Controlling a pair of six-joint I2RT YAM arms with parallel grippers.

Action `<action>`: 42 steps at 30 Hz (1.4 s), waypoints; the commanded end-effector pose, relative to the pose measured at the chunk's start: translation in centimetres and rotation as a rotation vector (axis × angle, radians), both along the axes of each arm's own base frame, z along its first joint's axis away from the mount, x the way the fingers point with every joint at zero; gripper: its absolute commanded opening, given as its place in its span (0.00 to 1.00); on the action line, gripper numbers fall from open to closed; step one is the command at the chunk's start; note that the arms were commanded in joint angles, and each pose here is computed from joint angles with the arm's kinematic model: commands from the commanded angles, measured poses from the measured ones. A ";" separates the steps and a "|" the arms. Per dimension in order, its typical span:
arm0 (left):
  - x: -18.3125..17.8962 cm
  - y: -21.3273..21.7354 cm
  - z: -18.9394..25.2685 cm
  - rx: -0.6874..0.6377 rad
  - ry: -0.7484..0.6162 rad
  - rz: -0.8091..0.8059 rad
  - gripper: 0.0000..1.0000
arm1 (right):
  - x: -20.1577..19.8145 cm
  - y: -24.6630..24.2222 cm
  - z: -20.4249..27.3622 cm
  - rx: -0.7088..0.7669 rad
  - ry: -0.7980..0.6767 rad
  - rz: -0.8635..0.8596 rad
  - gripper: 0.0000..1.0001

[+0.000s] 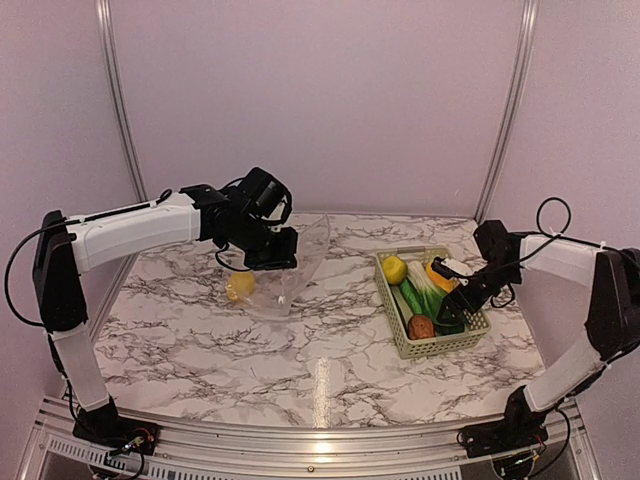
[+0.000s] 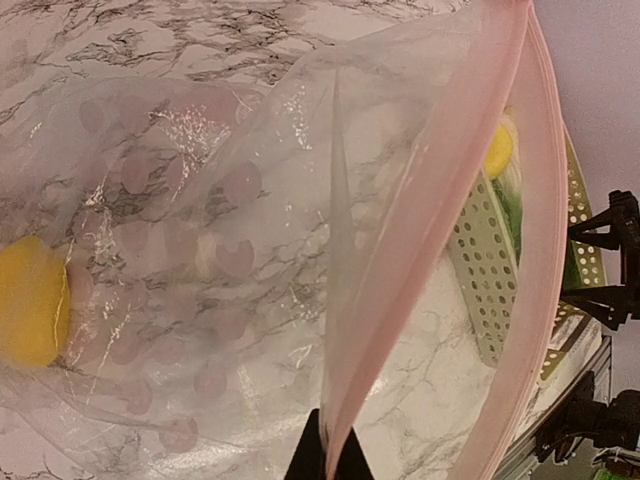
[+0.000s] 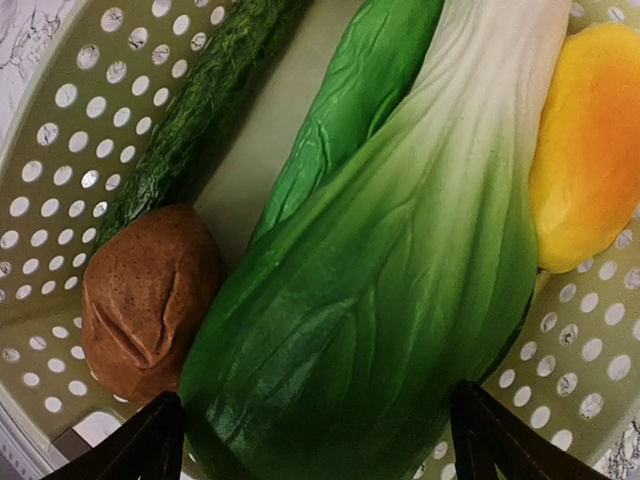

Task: Place the food in the zip-top bag and seal the zipper
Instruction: Pick up the fake vegetable from the bin.

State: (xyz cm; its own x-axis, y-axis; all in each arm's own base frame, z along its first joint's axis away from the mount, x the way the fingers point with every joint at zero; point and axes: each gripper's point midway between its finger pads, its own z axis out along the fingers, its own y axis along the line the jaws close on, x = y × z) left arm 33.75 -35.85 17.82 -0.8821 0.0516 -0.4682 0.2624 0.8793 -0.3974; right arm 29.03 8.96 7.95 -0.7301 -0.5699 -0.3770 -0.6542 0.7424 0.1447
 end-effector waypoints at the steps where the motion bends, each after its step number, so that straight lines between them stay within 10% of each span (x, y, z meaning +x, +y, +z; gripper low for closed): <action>1: 0.2 0.1 1.5 -0.017 -0.033 0.004 0.00 | 1.6 -1.1 -1.5 -0.046 -0.019 -0.081 0.89; 13: 0.8 -0.3 1.7 -0.005 -0.054 -0.012 0.00 | 1.4 -1.8 -4.2 -0.099 0.052 -0.104 0.88; 21: 1.0 0.0 2.2 0.010 -0.081 -0.023 0.00 | 1.5 -1.7 -3.8 -0.118 0.043 -0.088 0.33; 29: 1.3 0.1 2.8 0.021 -0.112 -0.039 0.00 | 0.7 -1.5 -0.1 -0.091 0.020 0.028 0.00; 42: 3.1 1.3 3.4 0.192 -0.278 -0.120 0.00 | 1.3 4.7 13.5 0.234 -0.060 0.237 0.00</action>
